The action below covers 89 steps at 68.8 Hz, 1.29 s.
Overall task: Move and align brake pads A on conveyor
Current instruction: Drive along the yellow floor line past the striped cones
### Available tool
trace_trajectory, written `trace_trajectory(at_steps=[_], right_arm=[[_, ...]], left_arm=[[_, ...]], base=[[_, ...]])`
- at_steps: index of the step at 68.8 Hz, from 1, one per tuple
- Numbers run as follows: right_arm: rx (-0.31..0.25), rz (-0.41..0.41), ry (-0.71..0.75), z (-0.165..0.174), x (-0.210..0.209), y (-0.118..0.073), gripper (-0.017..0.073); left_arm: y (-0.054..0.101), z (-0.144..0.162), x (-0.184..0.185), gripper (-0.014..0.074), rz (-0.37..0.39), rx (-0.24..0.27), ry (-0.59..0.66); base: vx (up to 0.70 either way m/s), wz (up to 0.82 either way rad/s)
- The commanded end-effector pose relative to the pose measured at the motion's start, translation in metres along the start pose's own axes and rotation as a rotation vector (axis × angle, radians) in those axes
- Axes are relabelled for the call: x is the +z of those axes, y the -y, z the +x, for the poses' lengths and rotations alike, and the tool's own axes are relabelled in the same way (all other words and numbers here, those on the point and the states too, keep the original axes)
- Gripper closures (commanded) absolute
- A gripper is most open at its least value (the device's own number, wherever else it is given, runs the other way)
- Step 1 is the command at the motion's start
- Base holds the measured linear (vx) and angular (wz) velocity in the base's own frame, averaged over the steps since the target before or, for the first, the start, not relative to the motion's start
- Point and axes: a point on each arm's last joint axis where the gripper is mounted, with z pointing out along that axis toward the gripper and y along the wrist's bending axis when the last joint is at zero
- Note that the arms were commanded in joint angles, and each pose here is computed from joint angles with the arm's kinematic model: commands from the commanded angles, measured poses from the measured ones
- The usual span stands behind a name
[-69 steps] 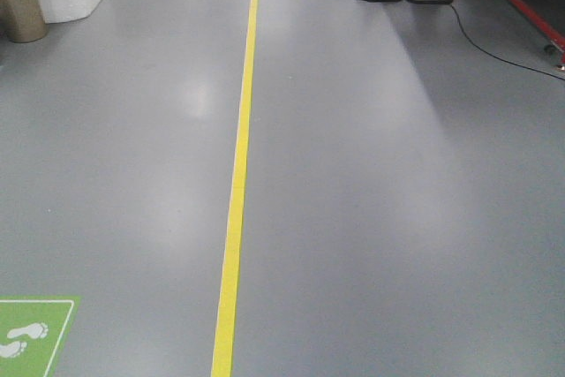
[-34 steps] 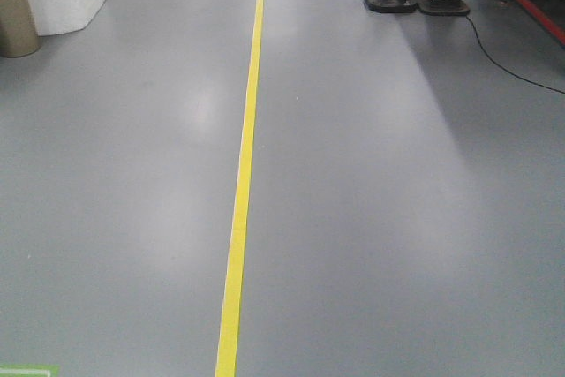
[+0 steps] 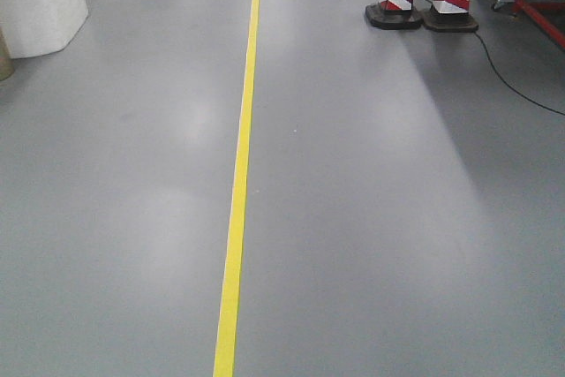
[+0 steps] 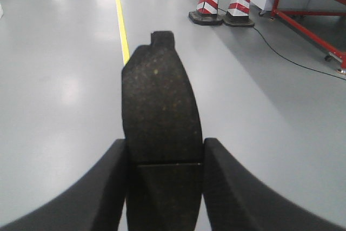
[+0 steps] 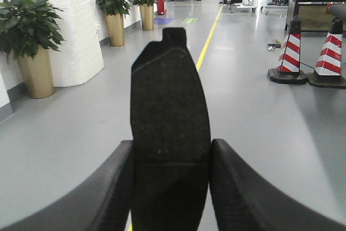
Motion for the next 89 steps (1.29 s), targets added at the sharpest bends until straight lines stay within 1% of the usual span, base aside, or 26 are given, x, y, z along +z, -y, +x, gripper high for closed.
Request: trace_trajectory(at_steps=[1,89], right_arm=[[-0.018,-0.014,0.119,-0.0184,-0.0021,-0.0016,0.0564],[-0.018,-0.014,0.119,-0.0184,-0.0021,-0.0016,0.0564]], left_arm=[[0.0035,-0.0162,-0.0035,0.0599,0.033,0.007,0.109],[0.0034,-0.0162,-0.004,0.0599,0.033,0.007,0.111]], base=[[0.67,-0.01],[0.72,-0.01]])
